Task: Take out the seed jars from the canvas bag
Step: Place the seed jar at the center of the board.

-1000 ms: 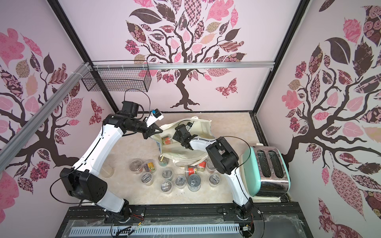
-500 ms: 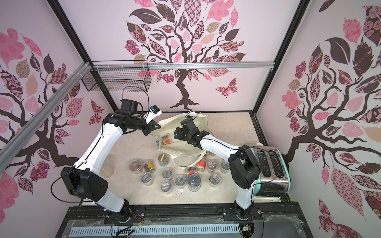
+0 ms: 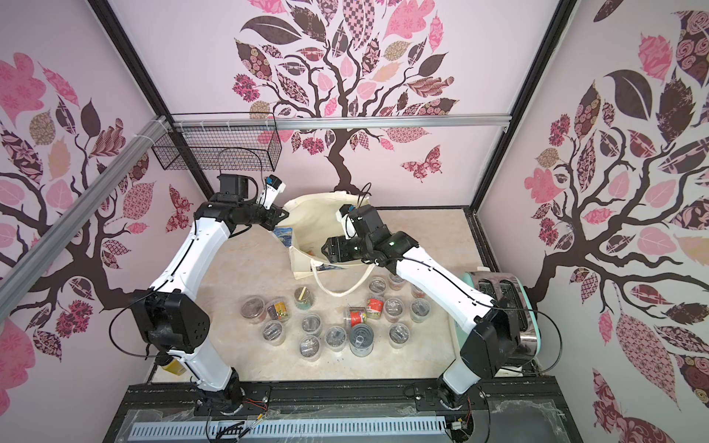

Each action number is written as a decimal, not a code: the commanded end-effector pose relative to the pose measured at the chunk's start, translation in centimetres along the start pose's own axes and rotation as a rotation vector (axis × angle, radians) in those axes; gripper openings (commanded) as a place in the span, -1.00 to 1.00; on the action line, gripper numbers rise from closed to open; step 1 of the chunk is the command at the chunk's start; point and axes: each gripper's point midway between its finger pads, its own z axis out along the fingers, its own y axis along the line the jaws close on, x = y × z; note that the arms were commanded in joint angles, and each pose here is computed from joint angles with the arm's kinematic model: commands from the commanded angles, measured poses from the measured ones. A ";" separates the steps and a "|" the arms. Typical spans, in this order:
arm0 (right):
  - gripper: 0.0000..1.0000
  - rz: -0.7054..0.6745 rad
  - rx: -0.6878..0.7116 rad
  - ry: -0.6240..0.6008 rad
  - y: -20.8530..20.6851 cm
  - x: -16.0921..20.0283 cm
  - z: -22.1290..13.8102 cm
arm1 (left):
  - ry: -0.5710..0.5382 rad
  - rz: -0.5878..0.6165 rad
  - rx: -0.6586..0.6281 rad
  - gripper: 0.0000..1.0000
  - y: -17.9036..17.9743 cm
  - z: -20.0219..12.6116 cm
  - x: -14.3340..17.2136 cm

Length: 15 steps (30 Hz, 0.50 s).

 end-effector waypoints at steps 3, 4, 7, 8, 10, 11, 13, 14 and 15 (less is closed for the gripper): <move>0.51 -0.121 -0.067 0.111 2.3 3.1 -2.1 | -0.090 -0.044 -0.141 -1.00 3.6 -0.8 -3.3; 0.51 -0.137 -0.066 0.136 2.4 4.0 -1.8 | -0.088 -0.043 -0.143 -1.00 3.7 -0.7 -3.3; 0.52 -0.189 -0.078 0.198 3.1 6.5 -1.1 | -0.083 -0.053 -0.135 -1.00 3.8 -0.1 -3.2; 0.53 -0.198 -0.077 0.208 3.1 7.1 -0.8 | -0.078 -0.059 -0.137 -1.00 3.9 0.1 -3.0; 0.52 -0.182 -0.041 0.213 2.2 7.9 0.1 | -0.074 -0.061 -0.135 -1.00 3.9 0.2 -2.9; 0.52 -0.172 -0.023 0.212 1.7 8.1 0.6 | -0.073 -0.062 -0.126 -1.00 3.8 0.3 -2.8; 0.53 -0.152 0.041 0.211 0.0 8.8 1.7 | -0.077 -0.056 -0.088 -1.00 3.1 0.4 -2.8; 0.53 -0.145 0.068 0.207 -0.6 8.9 2.1 | -0.079 -0.057 -0.072 -1.00 2.8 0.3 -2.9; 0.53 -0.133 0.117 0.196 -1.7 9.0 2.6 | -0.079 -0.061 -0.055 -1.00 2.5 0.3 -2.9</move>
